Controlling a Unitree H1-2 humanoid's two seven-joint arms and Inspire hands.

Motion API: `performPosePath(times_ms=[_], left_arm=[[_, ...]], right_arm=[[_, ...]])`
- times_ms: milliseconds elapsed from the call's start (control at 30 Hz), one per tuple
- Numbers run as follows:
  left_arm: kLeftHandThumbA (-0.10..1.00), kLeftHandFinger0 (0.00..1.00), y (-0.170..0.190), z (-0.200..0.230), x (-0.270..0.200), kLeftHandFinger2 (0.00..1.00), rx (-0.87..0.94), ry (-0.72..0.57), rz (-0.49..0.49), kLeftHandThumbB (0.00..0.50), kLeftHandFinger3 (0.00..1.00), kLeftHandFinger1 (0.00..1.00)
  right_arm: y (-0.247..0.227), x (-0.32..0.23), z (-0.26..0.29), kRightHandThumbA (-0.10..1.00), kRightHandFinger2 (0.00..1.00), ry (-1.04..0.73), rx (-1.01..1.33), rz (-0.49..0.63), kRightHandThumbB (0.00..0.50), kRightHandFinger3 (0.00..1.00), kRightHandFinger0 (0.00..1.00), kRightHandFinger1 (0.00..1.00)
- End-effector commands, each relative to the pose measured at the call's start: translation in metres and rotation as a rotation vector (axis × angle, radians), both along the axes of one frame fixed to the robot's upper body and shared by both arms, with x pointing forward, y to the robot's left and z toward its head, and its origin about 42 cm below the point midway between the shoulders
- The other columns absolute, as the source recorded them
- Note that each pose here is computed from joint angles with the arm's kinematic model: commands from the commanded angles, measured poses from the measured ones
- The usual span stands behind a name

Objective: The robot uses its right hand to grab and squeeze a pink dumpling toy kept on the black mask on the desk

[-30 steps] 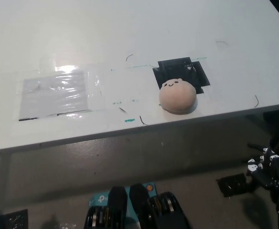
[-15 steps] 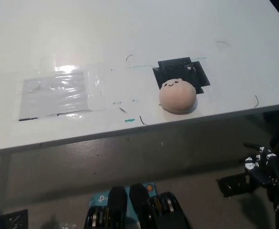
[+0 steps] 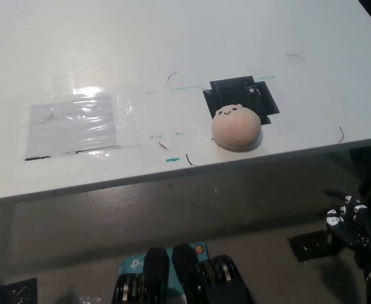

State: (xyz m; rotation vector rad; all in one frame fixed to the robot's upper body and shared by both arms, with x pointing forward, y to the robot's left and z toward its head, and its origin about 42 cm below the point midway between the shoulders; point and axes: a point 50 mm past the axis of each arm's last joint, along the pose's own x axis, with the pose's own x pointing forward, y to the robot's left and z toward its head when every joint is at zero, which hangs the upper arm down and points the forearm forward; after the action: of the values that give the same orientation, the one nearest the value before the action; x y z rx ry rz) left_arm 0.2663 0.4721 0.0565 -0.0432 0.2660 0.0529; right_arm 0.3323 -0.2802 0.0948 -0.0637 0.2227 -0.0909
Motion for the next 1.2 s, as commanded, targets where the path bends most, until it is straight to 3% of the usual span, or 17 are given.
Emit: performPosePath(times_ms=[0,200,367,733,867,1167], left_arm=[[1.00,0.00,0.0070,0.0081,0.0004,0.12,0.015,-0.035,0.009,0.500,0.11,0.04],[1.00,0.00,0.0066,0.0099,0.0023,0.11,0.000,-0.043,0.014,0.500,0.10,0.04],[1.00,0.00,0.0065,0.0076,0.0010,0.13,0.001,-0.046,0.016,0.500,0.12,0.05],[1.00,0.00,0.0058,0.0075,0.0027,0.12,-0.002,-0.042,0.019,0.500,0.13,0.04],[1.00,0.00,0.0055,0.0078,0.0018,0.09,-0.003,-0.050,0.016,0.500,0.09,0.01],[1.00,0.00,0.0064,0.0082,0.0007,0.11,0.008,-0.041,0.006,0.500,0.12,0.03]], right_arm=[[-0.0046,0.0080,0.0132,0.05,0.41,-0.034,-0.001,-0.009,0.077,0.75,0.09,0.20],[-0.0052,0.0114,0.0140,0.05,0.44,-0.026,-0.021,-0.003,0.065,0.76,0.12,0.23],[-0.0053,0.0118,0.0144,0.06,0.41,-0.033,-0.024,0.001,0.071,0.74,0.08,0.19],[-0.0049,0.0113,0.0158,0.06,0.43,-0.031,-0.010,-0.007,0.075,0.76,0.10,0.21],[-0.0060,0.0115,0.0152,0.05,0.42,-0.028,-0.014,-0.005,0.069,0.76,0.11,0.21],[-0.0064,0.0105,0.0136,0.04,0.41,-0.028,-0.017,-0.003,0.060,0.74,0.09,0.21]])
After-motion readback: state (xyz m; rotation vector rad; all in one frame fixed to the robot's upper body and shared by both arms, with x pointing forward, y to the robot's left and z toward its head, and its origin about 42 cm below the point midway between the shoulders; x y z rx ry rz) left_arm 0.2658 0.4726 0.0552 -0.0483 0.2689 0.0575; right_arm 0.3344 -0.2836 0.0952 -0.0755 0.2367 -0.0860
